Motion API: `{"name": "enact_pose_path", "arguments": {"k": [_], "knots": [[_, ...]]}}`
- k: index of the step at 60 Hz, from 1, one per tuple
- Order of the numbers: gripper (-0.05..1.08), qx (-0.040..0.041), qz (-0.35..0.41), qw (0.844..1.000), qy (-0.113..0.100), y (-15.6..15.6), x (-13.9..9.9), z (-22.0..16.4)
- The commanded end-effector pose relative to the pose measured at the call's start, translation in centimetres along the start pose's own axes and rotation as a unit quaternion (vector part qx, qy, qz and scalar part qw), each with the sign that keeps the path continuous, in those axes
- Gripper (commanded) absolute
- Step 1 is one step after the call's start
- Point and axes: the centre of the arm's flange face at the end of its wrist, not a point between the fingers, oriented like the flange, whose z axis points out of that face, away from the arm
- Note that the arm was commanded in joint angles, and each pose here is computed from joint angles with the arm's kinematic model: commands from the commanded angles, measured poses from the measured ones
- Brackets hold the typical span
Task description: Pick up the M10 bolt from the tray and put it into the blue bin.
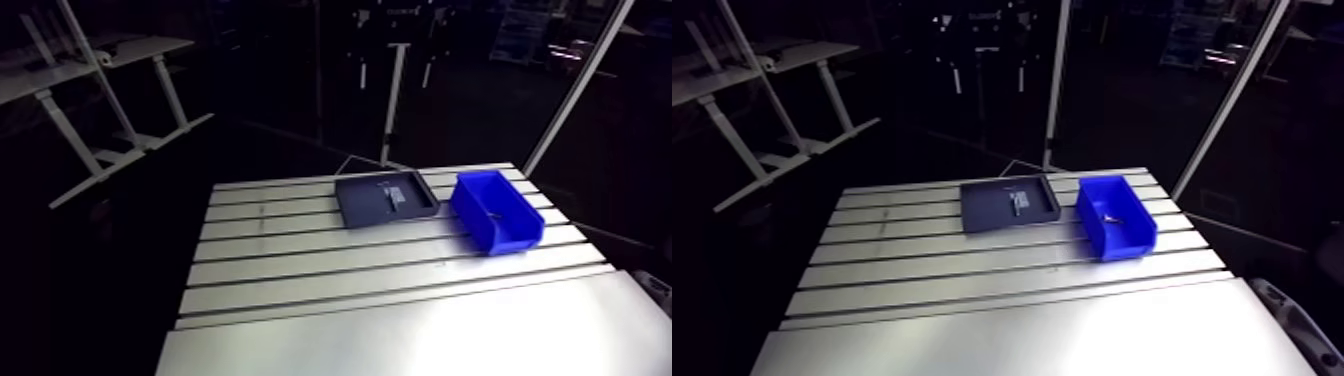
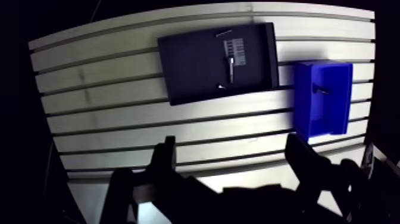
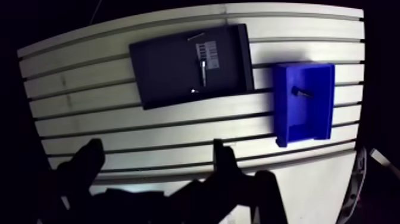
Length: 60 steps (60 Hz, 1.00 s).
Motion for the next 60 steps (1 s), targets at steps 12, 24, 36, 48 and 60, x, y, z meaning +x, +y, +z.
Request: {"name": "enact_pose_path", "arguments": {"k": [12,24,36,48,60], "knots": [[0.01,0.0008,-0.038,0.999,-0.017,0.3,1.6,6.0],[0.01,0.0003,-0.040,0.999,-0.028,0.5,2.2,8.0],[0.01,-0.0015,-0.047,0.998,-0.031,0.6,2.7,9.3],[0.01,-0.0006,-0.045,0.998,-0.038,1.0,3.4,10.9],[0.01,0.0011,-0.040,0.998,-0.045,1.7,3.6,11.9]]}}
